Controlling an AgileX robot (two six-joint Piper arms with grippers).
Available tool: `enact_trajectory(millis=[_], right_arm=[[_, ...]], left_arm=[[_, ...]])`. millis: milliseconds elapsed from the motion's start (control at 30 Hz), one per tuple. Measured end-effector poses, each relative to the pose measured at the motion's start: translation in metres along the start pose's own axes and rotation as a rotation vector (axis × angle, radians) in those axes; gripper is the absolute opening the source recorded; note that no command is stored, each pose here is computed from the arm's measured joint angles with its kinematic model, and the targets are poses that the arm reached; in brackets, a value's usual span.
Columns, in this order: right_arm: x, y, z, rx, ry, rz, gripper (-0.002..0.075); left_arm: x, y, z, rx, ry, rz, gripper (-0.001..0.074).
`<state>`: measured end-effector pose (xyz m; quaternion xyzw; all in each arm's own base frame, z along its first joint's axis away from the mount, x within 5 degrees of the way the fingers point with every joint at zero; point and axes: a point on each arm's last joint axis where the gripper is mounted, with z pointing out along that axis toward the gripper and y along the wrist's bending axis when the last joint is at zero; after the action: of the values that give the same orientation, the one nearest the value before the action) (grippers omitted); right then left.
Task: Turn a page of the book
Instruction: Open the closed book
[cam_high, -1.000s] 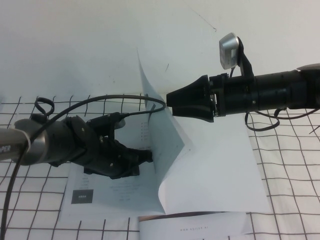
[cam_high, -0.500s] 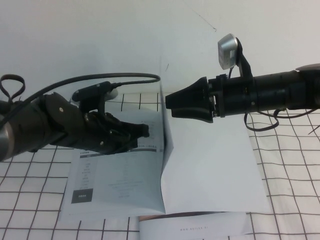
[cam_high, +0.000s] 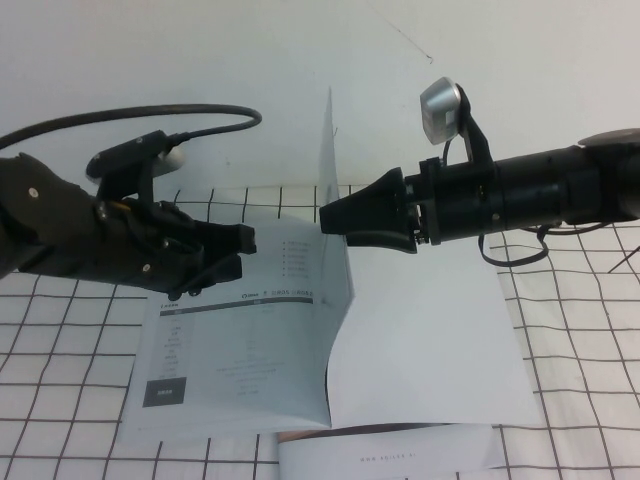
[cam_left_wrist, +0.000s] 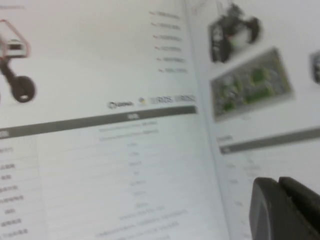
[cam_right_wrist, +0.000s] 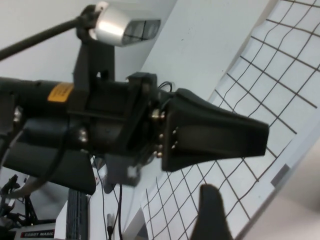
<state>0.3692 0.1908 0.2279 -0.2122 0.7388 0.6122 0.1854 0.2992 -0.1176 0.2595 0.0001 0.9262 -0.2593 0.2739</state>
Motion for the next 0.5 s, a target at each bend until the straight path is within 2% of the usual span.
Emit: enact_trajectory(millis=[100,267,500], right_arm=[[0.0,0.001,0.001,-0.003,-0.002,-0.004,0.047],[0.0,0.001,0.001,-0.003,-0.002,-0.005,0.047],[0.0,0.001,0.001,-0.003,-0.002,-0.007,0.047]], left_arm=[[0.01,-0.012,-0.01,0.029,0.01,0.063,-0.0002],[0.046,-0.031,-0.031,0.077,-0.007,0.155,-0.0002],[0.107,-0.066,-0.052,0.223,-0.049,0.301,-0.0002]])
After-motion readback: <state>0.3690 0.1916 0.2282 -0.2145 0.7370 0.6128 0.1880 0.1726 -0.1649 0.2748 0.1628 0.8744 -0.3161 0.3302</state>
